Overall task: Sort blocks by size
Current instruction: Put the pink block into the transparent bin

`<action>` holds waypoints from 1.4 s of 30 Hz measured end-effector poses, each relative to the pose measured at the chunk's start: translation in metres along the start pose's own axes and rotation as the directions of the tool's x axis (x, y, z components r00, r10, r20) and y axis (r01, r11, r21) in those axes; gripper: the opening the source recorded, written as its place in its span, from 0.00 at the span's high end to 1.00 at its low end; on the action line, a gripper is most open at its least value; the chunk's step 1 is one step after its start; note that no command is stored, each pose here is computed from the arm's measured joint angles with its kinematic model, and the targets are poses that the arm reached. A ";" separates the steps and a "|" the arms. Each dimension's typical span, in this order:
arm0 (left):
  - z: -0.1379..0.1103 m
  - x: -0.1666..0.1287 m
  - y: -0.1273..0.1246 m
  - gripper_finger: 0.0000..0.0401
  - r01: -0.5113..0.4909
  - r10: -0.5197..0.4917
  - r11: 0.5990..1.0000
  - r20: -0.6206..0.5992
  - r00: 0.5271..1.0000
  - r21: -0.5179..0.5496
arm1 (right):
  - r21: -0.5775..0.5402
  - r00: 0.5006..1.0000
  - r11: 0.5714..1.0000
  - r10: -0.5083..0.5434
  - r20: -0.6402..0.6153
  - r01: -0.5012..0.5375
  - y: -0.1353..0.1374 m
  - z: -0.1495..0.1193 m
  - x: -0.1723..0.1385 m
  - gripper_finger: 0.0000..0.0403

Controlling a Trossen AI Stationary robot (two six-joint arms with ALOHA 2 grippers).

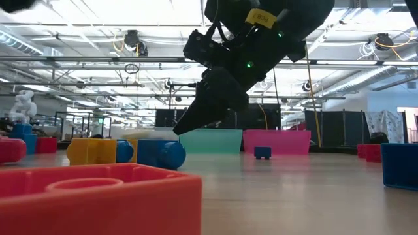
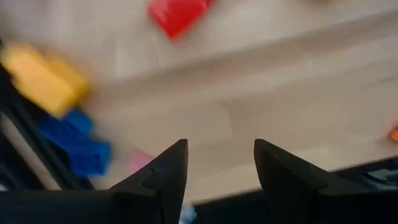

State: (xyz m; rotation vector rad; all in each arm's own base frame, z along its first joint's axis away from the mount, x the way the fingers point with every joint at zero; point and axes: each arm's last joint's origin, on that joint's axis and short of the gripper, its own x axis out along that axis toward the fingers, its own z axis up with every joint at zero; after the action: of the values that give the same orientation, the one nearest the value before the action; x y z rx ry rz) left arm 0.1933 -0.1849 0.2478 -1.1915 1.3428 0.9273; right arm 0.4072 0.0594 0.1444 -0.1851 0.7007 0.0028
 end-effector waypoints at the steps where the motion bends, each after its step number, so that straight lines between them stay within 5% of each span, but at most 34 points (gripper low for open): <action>1: -0.008 0.003 0.002 0.54 0.002 -0.002 1.000 -0.004 1.000 -0.026 | 0.002 1.000 1.000 0.002 0.000 -0.002 0.000 0.000 0.000 0.52; 7: -0.037 0.033 -0.002 0.54 -0.087 0.084 0.996 -0.134 0.988 -0.018 | 0.005 1.000 1.000 0.003 0.007 -0.003 0.000 0.001 0.000 0.52; 16: -0.064 0.059 -0.007 0.54 -0.064 0.075 0.996 -0.223 0.972 0.054 | 0.016 0.998 1.000 0.000 0.068 -0.001 0.000 0.007 0.000 0.52; 25: -0.089 0.066 0.021 0.54 -0.091 0.152 0.951 -0.188 0.970 0.296 | 0.020 0.994 0.999 0.023 0.109 -0.026 0.001 0.010 -0.001 0.52; 42: -0.099 0.091 0.040 0.54 -0.208 0.258 0.885 -0.065 0.964 0.417 | 0.020 0.994 0.999 0.025 0.110 -0.027 0.001 0.011 -0.001 0.52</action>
State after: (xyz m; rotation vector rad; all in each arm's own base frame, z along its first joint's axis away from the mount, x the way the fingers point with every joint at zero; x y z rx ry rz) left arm 0.1393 -0.2860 0.1676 -0.7822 1.7070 0.6993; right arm 0.4134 0.0619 0.1527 -0.1544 0.5933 0.0303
